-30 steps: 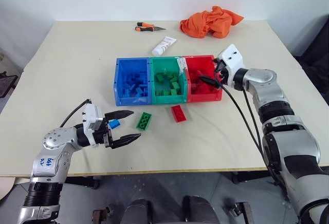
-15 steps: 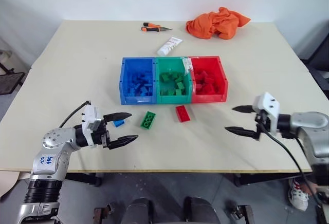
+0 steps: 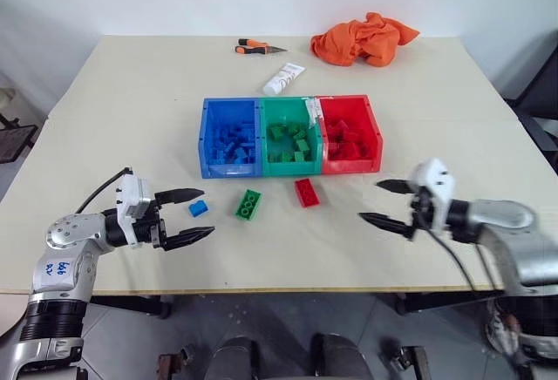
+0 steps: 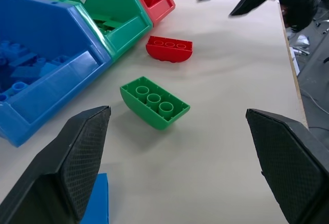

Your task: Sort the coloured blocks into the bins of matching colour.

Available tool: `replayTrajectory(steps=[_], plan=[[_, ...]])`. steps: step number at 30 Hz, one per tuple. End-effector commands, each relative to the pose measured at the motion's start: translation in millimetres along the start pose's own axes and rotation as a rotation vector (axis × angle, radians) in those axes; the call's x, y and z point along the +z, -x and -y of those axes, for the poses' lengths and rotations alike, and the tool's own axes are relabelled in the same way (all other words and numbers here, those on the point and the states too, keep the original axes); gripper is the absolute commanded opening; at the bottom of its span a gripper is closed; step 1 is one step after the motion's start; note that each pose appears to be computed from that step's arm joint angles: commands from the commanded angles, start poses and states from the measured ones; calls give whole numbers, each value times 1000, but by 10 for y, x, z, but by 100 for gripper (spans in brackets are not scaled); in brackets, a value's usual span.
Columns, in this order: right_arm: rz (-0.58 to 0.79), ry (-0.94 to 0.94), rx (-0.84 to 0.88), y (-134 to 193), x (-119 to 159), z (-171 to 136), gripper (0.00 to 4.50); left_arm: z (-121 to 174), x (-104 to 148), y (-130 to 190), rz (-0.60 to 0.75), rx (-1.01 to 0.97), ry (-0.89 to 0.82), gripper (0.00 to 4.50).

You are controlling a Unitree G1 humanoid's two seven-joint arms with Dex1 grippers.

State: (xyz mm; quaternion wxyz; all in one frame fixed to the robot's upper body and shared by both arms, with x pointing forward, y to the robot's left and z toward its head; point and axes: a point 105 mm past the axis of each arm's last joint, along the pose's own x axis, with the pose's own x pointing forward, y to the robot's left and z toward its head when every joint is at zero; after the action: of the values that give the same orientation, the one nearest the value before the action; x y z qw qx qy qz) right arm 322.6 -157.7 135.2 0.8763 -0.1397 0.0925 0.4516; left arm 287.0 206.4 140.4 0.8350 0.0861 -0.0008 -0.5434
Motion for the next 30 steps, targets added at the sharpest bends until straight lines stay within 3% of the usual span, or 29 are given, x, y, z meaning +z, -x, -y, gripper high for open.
replayTrajectory(steps=[1,7,21,24,30], plan=[[18,38,-42,-258,27,55,447,55,91,15,14,7,-34,450],[52,42,-31,-666,25,56,447,161,99,14,25,28,-22,450],[115,-18,2,-1012,103,-83,447,177,94,-6,36,69,-14,450],[109,-14,1,-1036,70,-112,392,172,101,-32,41,64,-17,450],[141,18,47,-854,131,-214,189,173,104,-44,44,60,-19,450]])
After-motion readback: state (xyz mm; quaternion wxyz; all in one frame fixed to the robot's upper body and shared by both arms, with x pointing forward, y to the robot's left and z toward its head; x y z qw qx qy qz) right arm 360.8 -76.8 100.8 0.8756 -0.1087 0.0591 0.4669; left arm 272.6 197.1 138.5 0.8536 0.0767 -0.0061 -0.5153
